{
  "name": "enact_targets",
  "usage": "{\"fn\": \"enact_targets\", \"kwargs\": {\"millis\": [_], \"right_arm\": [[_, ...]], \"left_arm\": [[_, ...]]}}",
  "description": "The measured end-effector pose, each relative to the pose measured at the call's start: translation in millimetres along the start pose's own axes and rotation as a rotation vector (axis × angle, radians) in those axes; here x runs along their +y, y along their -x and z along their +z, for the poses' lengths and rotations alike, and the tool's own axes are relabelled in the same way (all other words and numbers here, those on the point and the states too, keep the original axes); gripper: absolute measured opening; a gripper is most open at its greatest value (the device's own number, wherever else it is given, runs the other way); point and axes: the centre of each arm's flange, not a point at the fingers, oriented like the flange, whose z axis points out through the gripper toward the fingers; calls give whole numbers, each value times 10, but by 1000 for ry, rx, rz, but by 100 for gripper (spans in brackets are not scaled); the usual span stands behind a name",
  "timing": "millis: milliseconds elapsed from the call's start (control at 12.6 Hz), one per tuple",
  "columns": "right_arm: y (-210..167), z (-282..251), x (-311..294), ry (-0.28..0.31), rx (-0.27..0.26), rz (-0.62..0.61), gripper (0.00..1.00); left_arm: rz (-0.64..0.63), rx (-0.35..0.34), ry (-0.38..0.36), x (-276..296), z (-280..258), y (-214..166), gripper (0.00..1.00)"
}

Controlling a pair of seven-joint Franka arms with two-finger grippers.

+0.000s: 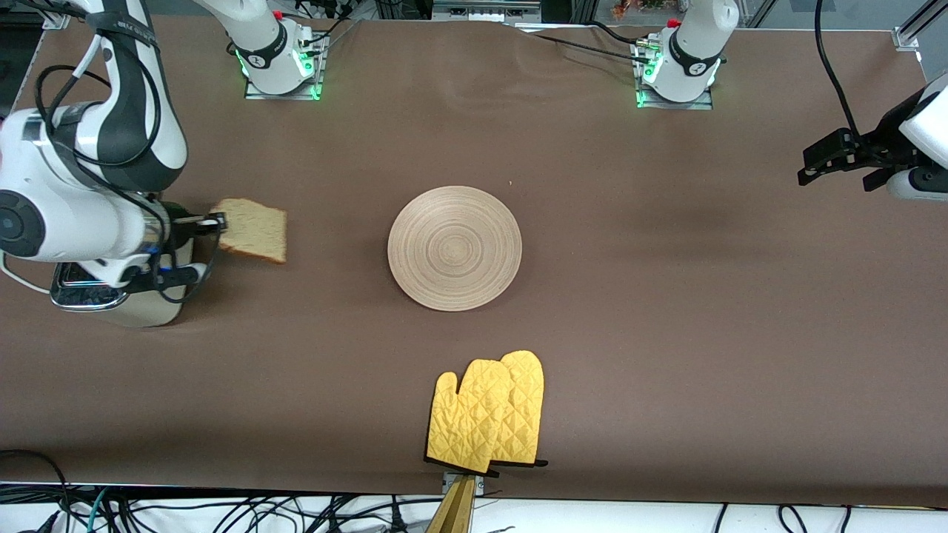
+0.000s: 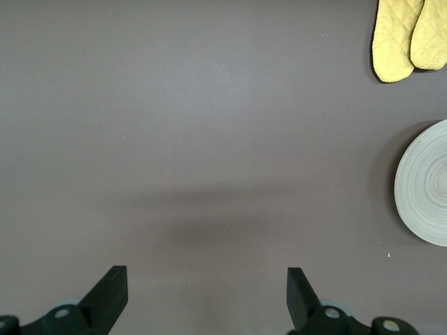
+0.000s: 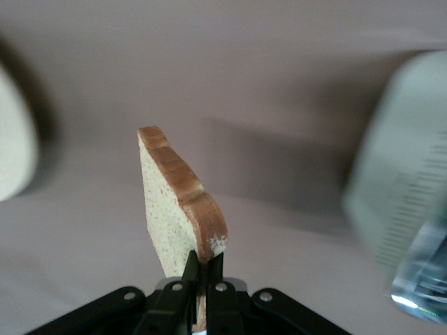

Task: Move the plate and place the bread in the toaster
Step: 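Lift the bread with the right gripper and carry it over the toaster, then lower the bread into a toaster slot with the right gripper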

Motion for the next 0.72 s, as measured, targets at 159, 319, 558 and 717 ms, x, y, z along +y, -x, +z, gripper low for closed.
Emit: {"fn": "enact_targets", "kwargs": {"millis": [159, 319, 558, 717], "right_arm": [[63, -202, 327, 109, 14, 43, 6], [131, -397, 588, 228, 21, 55, 6], [252, -608, 873, 386, -12, 61, 6], [283, -589, 1053, 424, -38, 79, 6]], "left_arm": [[0, 0, 0, 0, -1, 0, 100], [0, 0, 0, 0, -1, 0, 100], [-1, 0, 0, -3, -1, 1, 100], [-2, 0, 0, -13, -2, 1, 100]]}}
